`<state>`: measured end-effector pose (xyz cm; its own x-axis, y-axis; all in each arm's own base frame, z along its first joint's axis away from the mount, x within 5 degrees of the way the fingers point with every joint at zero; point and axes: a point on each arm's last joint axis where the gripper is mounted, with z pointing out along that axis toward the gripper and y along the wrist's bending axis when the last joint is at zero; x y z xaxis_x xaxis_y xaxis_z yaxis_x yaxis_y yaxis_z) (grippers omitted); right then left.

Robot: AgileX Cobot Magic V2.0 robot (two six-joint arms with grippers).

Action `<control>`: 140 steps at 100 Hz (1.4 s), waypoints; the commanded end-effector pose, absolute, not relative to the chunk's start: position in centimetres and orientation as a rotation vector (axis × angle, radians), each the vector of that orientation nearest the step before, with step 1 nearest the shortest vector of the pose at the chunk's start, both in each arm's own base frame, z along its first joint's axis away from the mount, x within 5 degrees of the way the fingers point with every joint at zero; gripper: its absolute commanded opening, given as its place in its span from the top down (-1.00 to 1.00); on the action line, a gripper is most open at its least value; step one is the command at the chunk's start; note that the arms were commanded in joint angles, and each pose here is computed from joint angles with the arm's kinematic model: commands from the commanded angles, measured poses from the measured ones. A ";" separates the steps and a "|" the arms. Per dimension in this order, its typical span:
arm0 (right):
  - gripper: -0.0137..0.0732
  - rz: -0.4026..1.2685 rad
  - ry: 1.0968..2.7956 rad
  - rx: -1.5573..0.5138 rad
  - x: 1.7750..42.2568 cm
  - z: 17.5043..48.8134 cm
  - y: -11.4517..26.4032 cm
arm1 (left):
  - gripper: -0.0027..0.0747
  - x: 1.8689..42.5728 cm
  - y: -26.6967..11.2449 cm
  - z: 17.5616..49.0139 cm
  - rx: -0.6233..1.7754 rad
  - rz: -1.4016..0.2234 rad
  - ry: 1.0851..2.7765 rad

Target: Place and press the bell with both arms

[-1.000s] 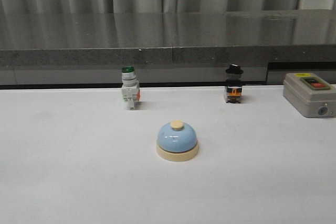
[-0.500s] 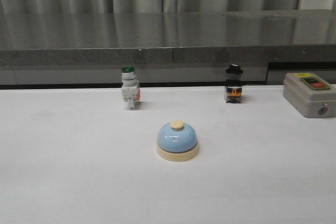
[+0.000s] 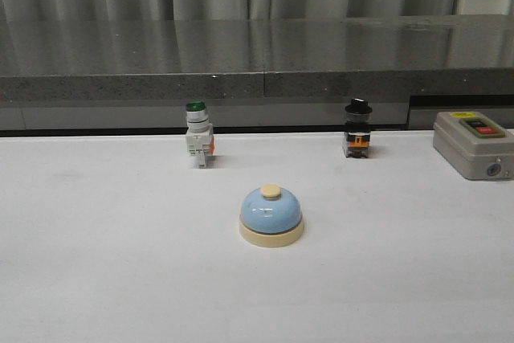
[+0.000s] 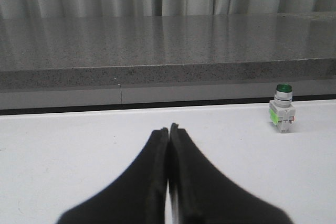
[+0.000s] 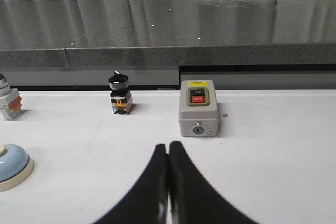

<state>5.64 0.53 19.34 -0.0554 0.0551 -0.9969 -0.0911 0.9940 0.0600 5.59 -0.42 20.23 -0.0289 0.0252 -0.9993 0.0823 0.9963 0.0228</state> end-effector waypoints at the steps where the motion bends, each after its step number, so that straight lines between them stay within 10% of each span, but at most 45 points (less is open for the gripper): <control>1: 0.82 0.103 1.507 -0.036 5.5 20.7 0.5 | 0.98 5.5 -0.5 19.8 0.077 -0.056 1.525; 77: 0.82 0.097 1.458 -0.045 5.3 21.8 0.5 | 0.98 5.5 -0.5 19.8 0.077 -0.056 1.525; 140: 0.82 0.110 2.133 -0.022 15.1 34.1 1.5 | 0.98 5.5 -0.5 19.8 0.077 -0.056 1.525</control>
<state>12.76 1.29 32.11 -0.5384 0.0281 -0.8422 -0.0595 0.9957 0.0713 5.60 -0.42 20.25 -0.0269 0.0251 -0.9993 0.0825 0.9963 0.0228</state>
